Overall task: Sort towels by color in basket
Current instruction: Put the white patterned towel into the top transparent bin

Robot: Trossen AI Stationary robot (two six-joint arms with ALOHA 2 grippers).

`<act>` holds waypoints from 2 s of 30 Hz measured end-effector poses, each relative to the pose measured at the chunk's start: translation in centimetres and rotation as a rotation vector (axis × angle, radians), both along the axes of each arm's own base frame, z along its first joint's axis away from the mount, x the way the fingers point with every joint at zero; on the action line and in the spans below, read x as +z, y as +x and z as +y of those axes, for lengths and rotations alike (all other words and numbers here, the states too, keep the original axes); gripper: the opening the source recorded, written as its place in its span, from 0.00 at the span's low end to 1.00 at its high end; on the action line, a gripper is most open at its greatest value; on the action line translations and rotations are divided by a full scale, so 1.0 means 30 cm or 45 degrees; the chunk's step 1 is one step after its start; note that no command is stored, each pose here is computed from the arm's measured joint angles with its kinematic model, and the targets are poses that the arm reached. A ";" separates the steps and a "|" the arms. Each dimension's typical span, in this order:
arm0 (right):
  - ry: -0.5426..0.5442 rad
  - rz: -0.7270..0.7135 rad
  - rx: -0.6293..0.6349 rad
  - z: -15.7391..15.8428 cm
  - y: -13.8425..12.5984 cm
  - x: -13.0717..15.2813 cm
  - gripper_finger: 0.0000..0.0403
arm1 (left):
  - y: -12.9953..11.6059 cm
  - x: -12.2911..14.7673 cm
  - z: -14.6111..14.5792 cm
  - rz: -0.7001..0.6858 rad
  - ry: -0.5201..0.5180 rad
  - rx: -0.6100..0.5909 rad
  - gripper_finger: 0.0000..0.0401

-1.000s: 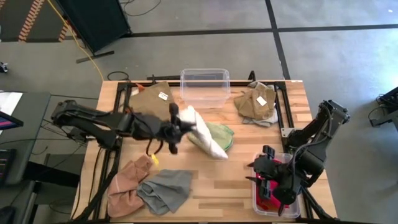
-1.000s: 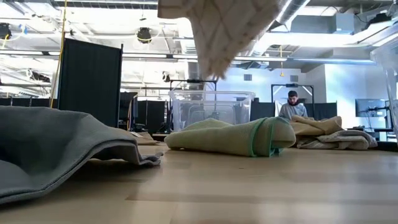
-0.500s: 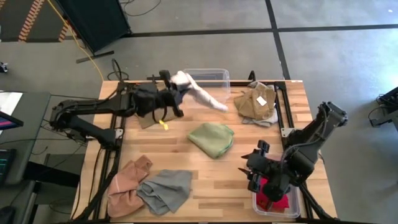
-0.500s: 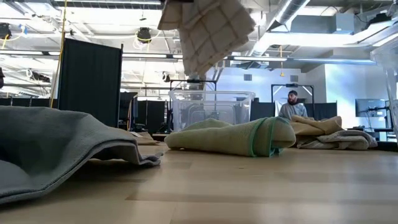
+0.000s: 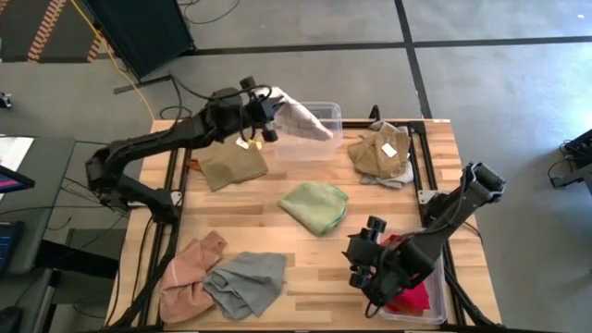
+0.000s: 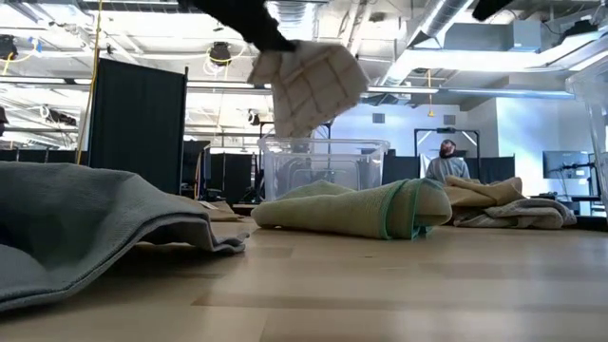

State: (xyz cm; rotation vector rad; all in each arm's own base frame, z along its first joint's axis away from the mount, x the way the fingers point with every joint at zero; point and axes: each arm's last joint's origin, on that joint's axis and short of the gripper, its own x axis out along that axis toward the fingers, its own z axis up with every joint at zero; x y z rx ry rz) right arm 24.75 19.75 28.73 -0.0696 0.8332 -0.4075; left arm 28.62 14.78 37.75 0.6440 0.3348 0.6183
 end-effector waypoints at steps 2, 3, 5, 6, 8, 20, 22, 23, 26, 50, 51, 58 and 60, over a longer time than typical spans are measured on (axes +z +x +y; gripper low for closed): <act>0.000 -0.002 -0.001 0.008 0.009 -0.011 0.59 | 0.018 -0.028 0.032 0.016 -0.010 0.013 0.05; 0.002 -0.005 -0.001 0.012 0.014 -0.018 0.59 | 0.031 -0.045 0.047 0.024 -0.015 0.016 0.05; 0.005 -0.011 -0.001 0.018 0.020 -0.025 0.59 | 0.047 -0.085 0.077 0.072 -0.041 0.035 0.05; 0.010 -0.016 0.000 0.020 0.021 -0.024 0.59 | 0.061 -0.110 0.091 0.094 -0.055 0.041 0.05; 0.021 -0.034 0.002 0.024 0.022 -0.022 0.59 | 0.083 -0.158 0.118 0.139 -0.092 0.049 0.05; 0.040 -0.069 -0.001 0.027 0.026 -0.015 0.59 | 0.179 -0.365 0.196 0.293 -0.191 0.052 0.21; 0.041 -0.069 -0.001 0.027 0.026 -0.015 0.59 | 0.179 -0.365 0.197 0.289 -0.191 0.053 0.26; 0.041 -0.069 -0.001 0.027 0.026 -0.015 0.59 | 0.179 -0.364 0.197 0.286 -0.190 0.053 0.29; 0.037 -0.073 -0.002 0.027 0.026 -0.014 0.59 | 0.178 -0.356 0.195 0.263 -0.203 0.042 0.36; 0.042 -0.109 0.014 0.046 0.018 -0.010 0.59 | 0.085 -0.334 0.097 0.468 -0.603 -0.423 0.46; 0.042 -0.110 0.014 0.046 0.018 -0.010 0.59 | 0.079 -0.339 0.098 0.491 -0.617 -0.420 0.46; 0.043 -0.119 0.012 0.047 0.019 -0.009 0.59 | 0.058 -0.354 0.127 0.507 -0.675 -0.360 0.46; 0.045 -0.123 0.011 0.047 0.020 -0.009 0.59 | 0.050 -0.354 0.139 0.503 -0.684 -0.336 0.46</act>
